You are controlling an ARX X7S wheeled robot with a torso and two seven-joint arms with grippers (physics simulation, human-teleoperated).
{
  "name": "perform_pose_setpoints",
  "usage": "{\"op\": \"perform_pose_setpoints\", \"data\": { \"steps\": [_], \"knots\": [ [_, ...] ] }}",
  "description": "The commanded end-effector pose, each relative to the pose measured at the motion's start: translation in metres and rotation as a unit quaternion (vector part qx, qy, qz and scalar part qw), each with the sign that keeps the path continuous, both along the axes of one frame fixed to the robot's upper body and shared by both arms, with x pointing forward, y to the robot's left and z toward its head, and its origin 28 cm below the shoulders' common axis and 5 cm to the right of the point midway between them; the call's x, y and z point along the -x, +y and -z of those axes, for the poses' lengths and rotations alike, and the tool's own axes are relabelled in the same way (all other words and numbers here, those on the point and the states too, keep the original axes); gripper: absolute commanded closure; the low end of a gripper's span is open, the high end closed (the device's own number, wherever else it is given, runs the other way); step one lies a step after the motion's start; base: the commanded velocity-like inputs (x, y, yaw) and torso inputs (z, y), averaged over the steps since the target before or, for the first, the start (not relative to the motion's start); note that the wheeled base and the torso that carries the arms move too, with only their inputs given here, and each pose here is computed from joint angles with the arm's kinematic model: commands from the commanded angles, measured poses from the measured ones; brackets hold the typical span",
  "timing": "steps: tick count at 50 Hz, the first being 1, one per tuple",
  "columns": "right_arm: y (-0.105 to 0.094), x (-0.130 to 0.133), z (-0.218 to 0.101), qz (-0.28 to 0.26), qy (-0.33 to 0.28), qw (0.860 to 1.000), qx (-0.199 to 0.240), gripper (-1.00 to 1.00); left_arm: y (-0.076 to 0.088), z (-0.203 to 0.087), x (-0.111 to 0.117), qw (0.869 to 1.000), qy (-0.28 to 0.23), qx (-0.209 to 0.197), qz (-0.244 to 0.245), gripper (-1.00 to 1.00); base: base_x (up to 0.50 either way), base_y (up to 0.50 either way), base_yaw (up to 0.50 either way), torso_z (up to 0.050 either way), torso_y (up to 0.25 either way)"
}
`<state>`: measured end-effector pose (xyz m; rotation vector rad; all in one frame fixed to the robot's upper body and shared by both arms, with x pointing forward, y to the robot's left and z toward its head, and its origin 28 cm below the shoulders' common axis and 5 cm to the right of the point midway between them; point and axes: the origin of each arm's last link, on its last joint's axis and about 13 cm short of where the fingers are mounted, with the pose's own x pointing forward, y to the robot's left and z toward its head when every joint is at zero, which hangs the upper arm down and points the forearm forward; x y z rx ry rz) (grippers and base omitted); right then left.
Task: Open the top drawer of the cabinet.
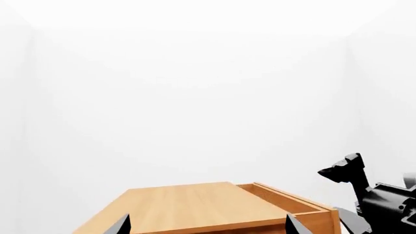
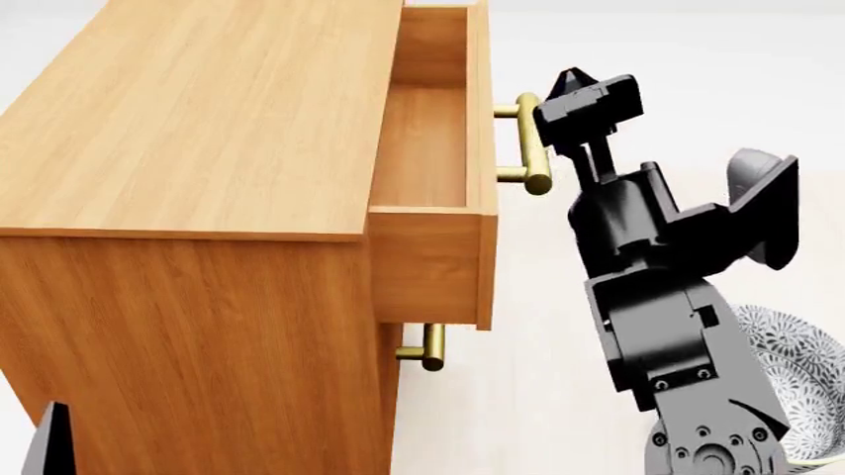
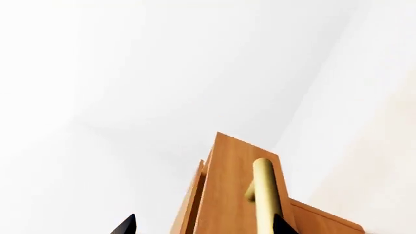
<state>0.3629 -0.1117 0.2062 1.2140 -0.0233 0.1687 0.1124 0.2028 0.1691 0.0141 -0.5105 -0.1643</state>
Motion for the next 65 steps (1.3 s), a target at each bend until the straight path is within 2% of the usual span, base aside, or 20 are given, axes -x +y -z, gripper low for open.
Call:
{"op": "perform_pose_setpoints", "data": {
  "steps": [1,4,7,9,12,16,18,19,22,33,36,43,65],
  "knots": [
    [-0.006,0.013,-0.027,0.04,-0.009,0.997,0.064,-1.0,0.0,-0.002,0.002,1.0,-0.002,0.001,0.001,-1.0,0.0,0.0,0.0,0.0,0.0],
    [-0.006,0.014,-0.029,0.041,-0.011,0.997,0.065,-1.0,0.0,-0.002,0.002,1.0,-0.003,0.0,0.0,-1.0,0.0,0.0,0.0,0.0,0.0],
    [-0.005,0.018,-0.04,0.045,-0.02,0.994,0.096,-1.0,0.0,-0.002,0.002,1.0,-0.004,-0.001,0.0,-1.0,0.0,0.0,0.0,0.0,0.0],
    [-0.002,0.023,-0.051,0.046,-0.02,0.988,0.146,-1.0,0.0,-0.003,0.003,1.0,-0.004,-0.001,0.0,-1.0,0.0,0.0,0.0,0.0,0.0],
    [0.002,0.028,-0.06,0.046,-0.015,0.979,0.197,-1.0,0.001,-0.003,0.004,1.0,-0.005,0.0,-0.001,-1.0,0.0,0.0,0.0,0.0,0.0],
    [0.011,0.037,-0.075,0.03,-0.014,0.959,0.281,-1.0,0.001,-0.003,0.005,1.0,-0.006,0.0,-0.001,-1.0,0.0,0.0,0.0,0.0,0.0],
    [0.013,0.039,-0.078,0.029,-0.013,0.955,0.295,-1.0,0.0,-0.003,0.005,1.0,-0.006,0.0,0.0,-1.0,0.0,0.0,0.0,0.0,0.0],
    [0.016,0.041,-0.08,0.031,-0.014,0.946,0.324,-1.0,0.0,-0.003,0.004,1.0,-0.005,0.001,0.0,-1.0,0.0,0.0,0.0,0.0,0.0],
    [0.02,0.043,-0.086,0.034,-0.015,0.933,0.358,-1.0,0.0,-0.002,0.003,1.0,-0.003,0.0,-0.001,-1.0,0.0,0.0,0.0,0.0,0.0],
    [0.033,0.051,-0.099,0.022,-0.028,0.909,0.416,-1.0,-0.001,-0.004,0.003,1.0,-0.006,-0.002,0.001,-1.0,0.0,0.0,0.0,0.0,0.0],
    [0.036,0.053,-0.1,0.03,-0.033,0.893,0.448,-1.0,-0.001,-0.003,0.003,1.0,-0.005,-0.002,0.001,-1.0,0.0,0.0,0.0,0.0,0.0],
    [0.043,0.056,-0.099,0.023,-0.039,0.872,0.488,-1.0,-0.001,-0.002,0.003,1.0,-0.004,-0.001,0.001,-1.0,0.0,0.0,0.0,0.0,0.0],
    [0.044,0.048,-0.086,0.015,-0.023,0.854,0.519,-1.0,0.0,0.001,0.001,1.0,0.0,0.002,0.0,-1.0,0.0,0.0,0.0,0.0,0.0]
  ]
}}
